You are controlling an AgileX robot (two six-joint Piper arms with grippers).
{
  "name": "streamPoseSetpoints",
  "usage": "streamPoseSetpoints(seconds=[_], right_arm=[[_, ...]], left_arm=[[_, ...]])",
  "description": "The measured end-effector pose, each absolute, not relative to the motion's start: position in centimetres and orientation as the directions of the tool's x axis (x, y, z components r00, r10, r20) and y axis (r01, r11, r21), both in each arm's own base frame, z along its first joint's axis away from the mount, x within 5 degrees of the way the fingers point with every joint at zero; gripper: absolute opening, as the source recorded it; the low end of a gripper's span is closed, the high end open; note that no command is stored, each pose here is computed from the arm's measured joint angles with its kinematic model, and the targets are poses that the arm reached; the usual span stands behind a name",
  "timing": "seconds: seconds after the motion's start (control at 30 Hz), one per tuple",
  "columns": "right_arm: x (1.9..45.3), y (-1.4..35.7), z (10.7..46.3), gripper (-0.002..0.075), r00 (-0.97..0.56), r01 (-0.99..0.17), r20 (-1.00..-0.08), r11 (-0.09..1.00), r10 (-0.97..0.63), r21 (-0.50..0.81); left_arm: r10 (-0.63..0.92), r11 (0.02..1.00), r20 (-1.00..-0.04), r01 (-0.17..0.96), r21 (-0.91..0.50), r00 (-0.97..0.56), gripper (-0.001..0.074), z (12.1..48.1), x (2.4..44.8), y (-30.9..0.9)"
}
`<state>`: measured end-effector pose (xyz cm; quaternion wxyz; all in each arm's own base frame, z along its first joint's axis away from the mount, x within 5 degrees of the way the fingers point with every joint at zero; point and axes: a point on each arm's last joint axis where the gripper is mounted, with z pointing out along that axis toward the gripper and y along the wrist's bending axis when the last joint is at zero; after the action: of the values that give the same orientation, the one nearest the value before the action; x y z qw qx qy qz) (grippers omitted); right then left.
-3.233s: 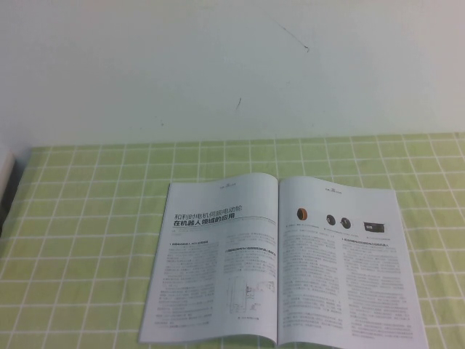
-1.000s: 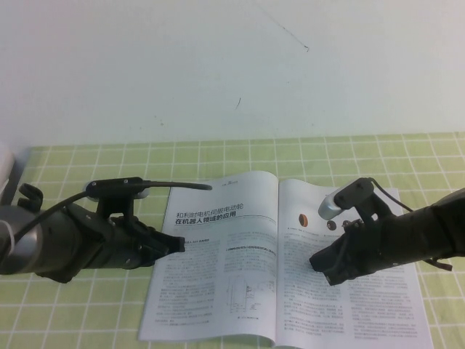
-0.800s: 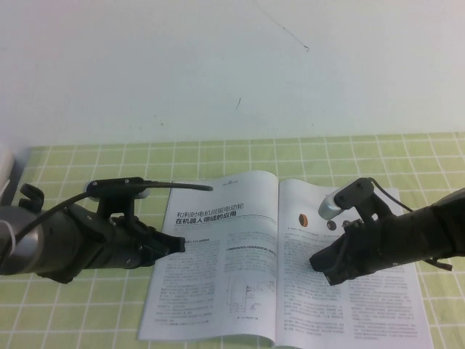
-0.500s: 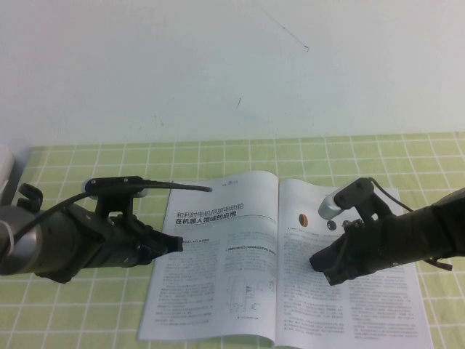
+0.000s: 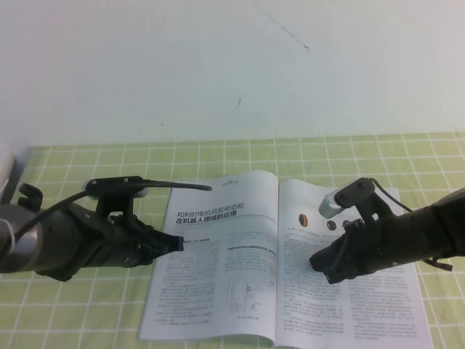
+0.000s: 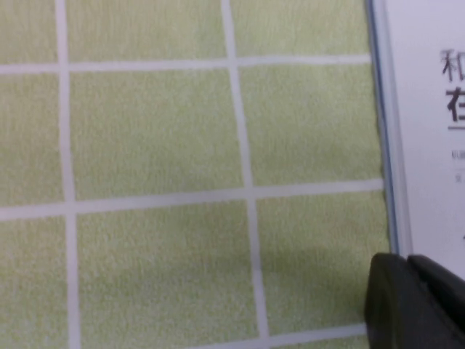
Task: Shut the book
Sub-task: 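Close the open booklet and leave it lying on the table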
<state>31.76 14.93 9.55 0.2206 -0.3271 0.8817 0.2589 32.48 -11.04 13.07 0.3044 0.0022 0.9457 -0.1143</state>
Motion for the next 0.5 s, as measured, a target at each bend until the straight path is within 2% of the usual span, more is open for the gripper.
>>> streamPoseSetpoints(seconds=[0.2, 0.5], right_arm=[[31.8, 14.9, 9.6, -0.0003, -0.69, -0.689, -0.558, 0.653, -0.461, 0.313], [31.8, 14.9, 9.5, -0.0003, -0.691, -0.687, -0.558, 0.657, -0.46, 0.311]], left_arm=[[-0.025, 0.963, -0.56, 0.13, -0.237, -0.828, -0.0003, 13.0, 32.0, -13.0], [0.058, 0.9, -0.507, 0.265, -0.347, -0.86, -0.0003, 13.1, 28.5, -20.4]])
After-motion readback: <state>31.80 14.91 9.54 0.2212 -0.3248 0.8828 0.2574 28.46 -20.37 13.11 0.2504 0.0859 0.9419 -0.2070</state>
